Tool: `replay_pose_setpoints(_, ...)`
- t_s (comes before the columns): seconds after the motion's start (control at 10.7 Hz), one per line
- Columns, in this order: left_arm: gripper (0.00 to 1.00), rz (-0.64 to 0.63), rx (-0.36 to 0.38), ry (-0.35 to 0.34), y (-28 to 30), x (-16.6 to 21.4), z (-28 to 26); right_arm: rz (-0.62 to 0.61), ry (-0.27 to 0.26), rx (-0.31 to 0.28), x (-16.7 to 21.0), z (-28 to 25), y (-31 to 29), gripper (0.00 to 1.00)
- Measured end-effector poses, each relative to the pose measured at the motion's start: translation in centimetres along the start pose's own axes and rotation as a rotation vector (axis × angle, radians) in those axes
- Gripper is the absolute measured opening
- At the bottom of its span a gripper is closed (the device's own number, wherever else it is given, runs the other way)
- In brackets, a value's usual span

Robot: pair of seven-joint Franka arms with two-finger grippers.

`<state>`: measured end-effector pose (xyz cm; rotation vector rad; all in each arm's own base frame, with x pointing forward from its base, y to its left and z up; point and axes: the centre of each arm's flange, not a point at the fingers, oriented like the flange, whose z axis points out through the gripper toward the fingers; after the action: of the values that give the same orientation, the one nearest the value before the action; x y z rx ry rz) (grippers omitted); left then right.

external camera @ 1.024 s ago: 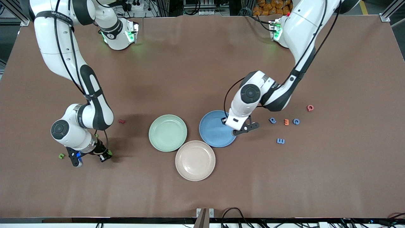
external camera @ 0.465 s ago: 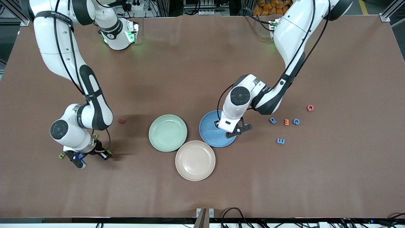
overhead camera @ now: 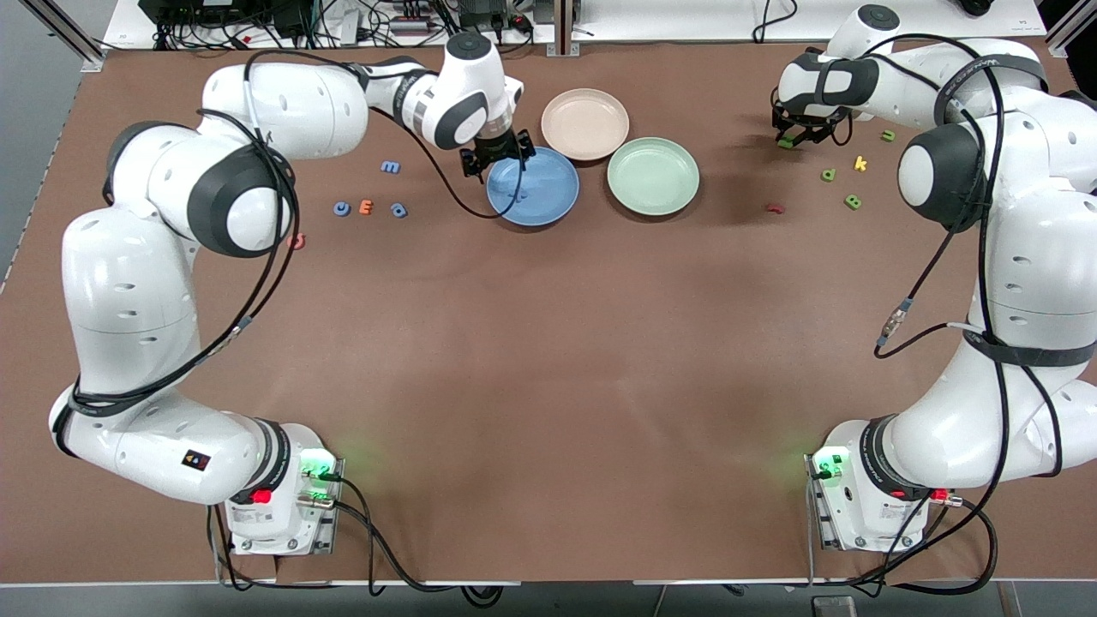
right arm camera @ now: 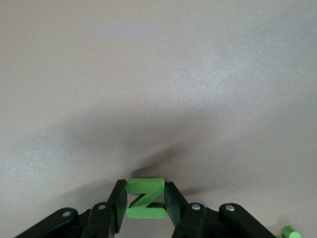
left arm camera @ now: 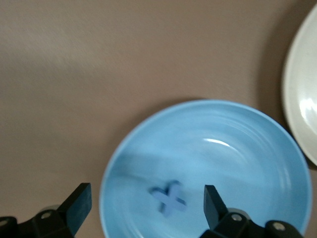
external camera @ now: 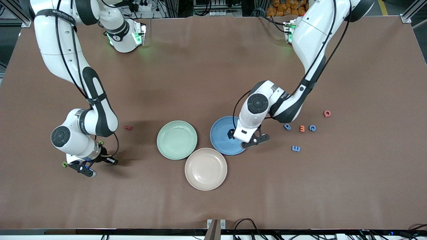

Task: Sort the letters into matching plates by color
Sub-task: 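Place the green Z in the green plate while the left gripper withdraws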

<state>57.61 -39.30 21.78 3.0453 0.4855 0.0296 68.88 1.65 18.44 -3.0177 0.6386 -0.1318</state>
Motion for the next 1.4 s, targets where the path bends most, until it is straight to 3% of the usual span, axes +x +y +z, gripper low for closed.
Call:
replay_pose_setpoints(0.56,1.00,0.089,0.048,-0.013,-9.8,9.1,-1.1,-0.037,-0.072,0.009,-2.1,-3.8,-4.1,0.38)
replay_pose_setpoints(0.93,1.00,0.159,0.074,-0.036,-12.7,8.7,-1.5,-0.048,-0.097,0.015,-6.7,-5.4,-11.4,0.38)
replay_pose_setpoints(1.4,1.00,0.125,0.079,-0.032,-17.1,7.7,-2.1,-0.094,-0.132,0.003,-15.1,-5.4,-20.6,0.38)
